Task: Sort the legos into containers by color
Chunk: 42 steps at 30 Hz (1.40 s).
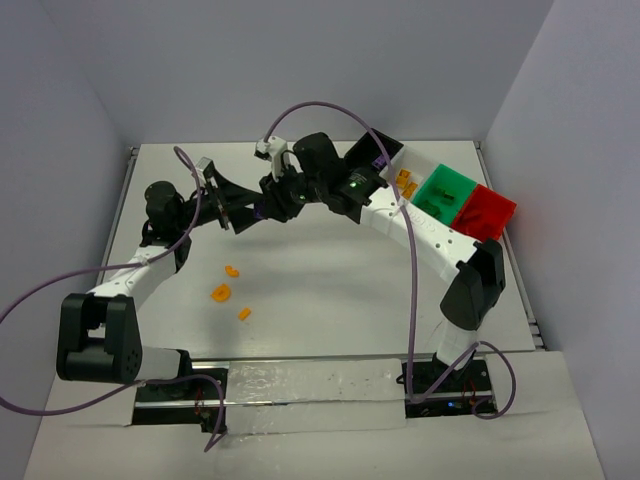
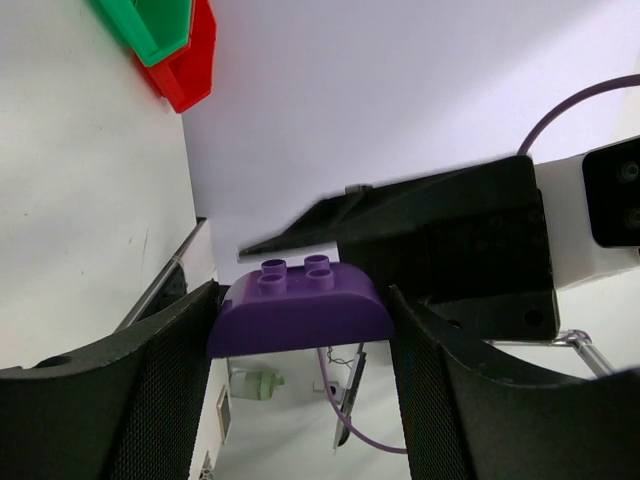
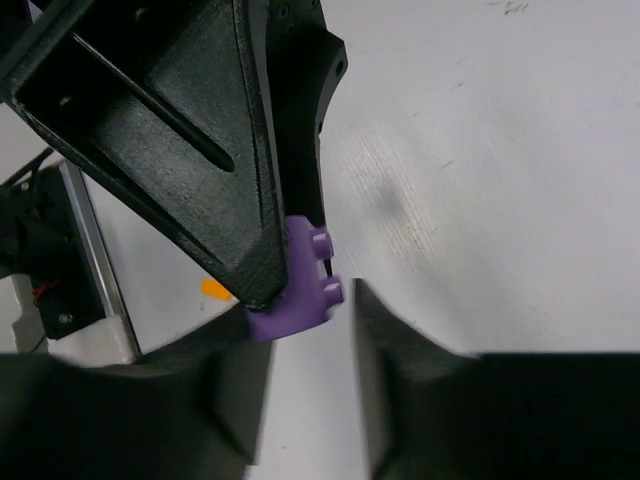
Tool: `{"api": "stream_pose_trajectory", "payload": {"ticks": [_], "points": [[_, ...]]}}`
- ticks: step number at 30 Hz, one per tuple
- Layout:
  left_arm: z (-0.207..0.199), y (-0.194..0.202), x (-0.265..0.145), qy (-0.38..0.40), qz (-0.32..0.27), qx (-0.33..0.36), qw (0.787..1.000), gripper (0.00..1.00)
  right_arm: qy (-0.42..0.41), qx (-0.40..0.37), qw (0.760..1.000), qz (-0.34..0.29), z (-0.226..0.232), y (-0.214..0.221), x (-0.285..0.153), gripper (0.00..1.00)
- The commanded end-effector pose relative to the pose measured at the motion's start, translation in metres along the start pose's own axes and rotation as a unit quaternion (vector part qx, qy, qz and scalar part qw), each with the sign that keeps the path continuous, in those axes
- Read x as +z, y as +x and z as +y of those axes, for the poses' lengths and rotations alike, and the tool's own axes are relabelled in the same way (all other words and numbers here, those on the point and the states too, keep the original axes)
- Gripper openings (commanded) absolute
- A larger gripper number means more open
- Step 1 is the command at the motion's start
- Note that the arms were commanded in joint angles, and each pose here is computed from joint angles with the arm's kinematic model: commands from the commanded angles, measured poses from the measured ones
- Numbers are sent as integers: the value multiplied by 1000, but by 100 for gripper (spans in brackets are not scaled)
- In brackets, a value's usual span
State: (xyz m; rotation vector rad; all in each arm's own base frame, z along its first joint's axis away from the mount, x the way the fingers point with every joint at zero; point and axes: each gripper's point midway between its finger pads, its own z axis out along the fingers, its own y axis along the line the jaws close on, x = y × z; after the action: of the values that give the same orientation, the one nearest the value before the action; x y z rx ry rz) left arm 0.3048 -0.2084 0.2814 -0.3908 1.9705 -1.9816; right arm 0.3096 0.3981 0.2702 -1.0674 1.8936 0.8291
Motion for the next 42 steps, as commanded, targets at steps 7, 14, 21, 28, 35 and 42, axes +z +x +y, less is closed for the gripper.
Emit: {"api": "stream_pose_trajectory", "payload": {"ticks": [7, 14, 21, 28, 35, 42], "points": [[-2, -13, -6, -45, -21, 83, 995, 99, 40, -7, 997, -67, -12, -37, -24, 0], [10, -72, -47, -190, -115, 220, 950, 99, 113, 42, 990, -68, -75, -24, -41, 0], [-19, -96, -97, -314, -201, 441, 816, 99, 294, 135, 944, -71, -206, 2, -76, 0], [1, -80, -138, -400, -163, 536, 726, 99, 389, 202, 897, -54, -332, 48, -70, 0], [26, -63, -158, -439, -121, 559, 693, 99, 437, 198, 875, -61, -401, 60, -59, 0], [49, -58, -161, -453, -90, 548, 697, 99, 457, 189, 867, -56, -417, 71, -57, 4]]}}
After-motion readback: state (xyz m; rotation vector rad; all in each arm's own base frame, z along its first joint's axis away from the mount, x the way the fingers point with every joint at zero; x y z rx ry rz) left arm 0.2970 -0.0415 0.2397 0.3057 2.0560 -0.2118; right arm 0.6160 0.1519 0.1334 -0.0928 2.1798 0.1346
